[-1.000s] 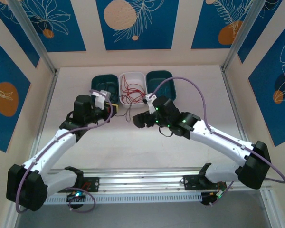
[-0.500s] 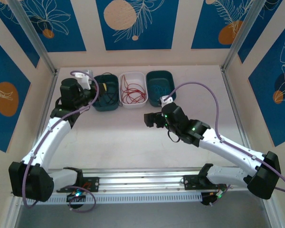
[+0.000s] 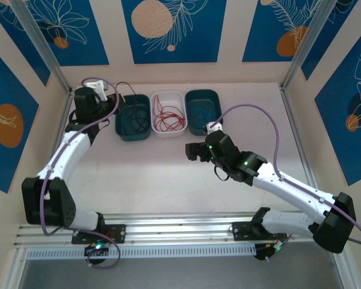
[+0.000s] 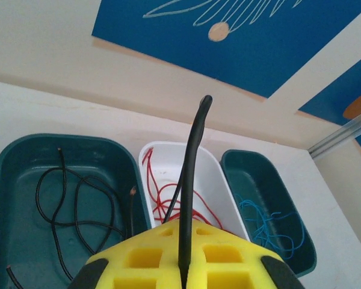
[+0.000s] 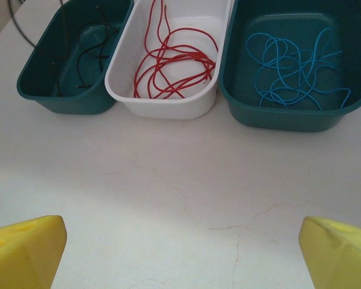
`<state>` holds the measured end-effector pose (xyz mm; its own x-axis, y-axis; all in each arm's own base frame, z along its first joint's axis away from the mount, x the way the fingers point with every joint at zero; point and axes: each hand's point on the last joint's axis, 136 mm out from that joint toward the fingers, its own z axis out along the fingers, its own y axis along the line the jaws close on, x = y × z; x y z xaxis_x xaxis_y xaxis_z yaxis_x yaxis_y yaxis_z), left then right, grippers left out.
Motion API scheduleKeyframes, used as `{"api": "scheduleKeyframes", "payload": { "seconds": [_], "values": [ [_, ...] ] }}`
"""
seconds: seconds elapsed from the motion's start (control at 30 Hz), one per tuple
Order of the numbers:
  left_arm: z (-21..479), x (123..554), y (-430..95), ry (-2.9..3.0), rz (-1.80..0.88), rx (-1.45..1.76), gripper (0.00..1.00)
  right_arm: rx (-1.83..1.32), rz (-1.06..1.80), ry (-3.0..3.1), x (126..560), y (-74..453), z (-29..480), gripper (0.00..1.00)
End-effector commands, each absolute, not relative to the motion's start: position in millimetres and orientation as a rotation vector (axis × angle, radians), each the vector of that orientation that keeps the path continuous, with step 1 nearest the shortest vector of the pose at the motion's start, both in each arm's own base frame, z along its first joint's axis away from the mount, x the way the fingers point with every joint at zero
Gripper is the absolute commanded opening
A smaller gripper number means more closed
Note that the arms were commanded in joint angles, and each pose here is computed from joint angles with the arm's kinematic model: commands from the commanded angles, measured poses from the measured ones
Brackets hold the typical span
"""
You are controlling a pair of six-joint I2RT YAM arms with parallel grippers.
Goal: Untangle the cables
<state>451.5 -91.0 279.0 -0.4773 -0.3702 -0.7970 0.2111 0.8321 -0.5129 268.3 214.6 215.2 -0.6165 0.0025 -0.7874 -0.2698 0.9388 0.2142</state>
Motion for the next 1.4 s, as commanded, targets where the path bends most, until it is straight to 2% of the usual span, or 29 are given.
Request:
{"api": "scheduleKeyframes", "payload": {
  "seconds": [0.0,0.6,0.87,0.93,1.07,1.23,1.37],
  "values": [
    [286,470,-93,1.929,-0.724,-0.103,0.0,-0.141,0.386,2.192,269,206,221,0.99],
    [157,520,-90,2.206,-0.707,-0.21,0.0,-0.127,0.384,2.219,270,201,219,0.99],
    [117,527,-82,2.33,-0.625,-0.235,0.06,-0.128,0.381,2.238,272,203,216,0.99],
    [113,526,-80,2.347,-0.607,-0.247,0.11,-0.124,0.38,2.239,273,203,216,0.99],
    [113,526,-77,2.357,-0.588,-0.259,0.33,-0.119,0.378,2.239,275,203,217,0.99],
    [124,524,-75,2.34,-0.568,-0.245,0.47,-0.12,0.376,2.245,275,203,216,0.99],
    [136,517,-65,2.35,-0.492,-0.253,0.63,-0.117,0.374,2.245,275,202,216,0.99]
  ]
}}
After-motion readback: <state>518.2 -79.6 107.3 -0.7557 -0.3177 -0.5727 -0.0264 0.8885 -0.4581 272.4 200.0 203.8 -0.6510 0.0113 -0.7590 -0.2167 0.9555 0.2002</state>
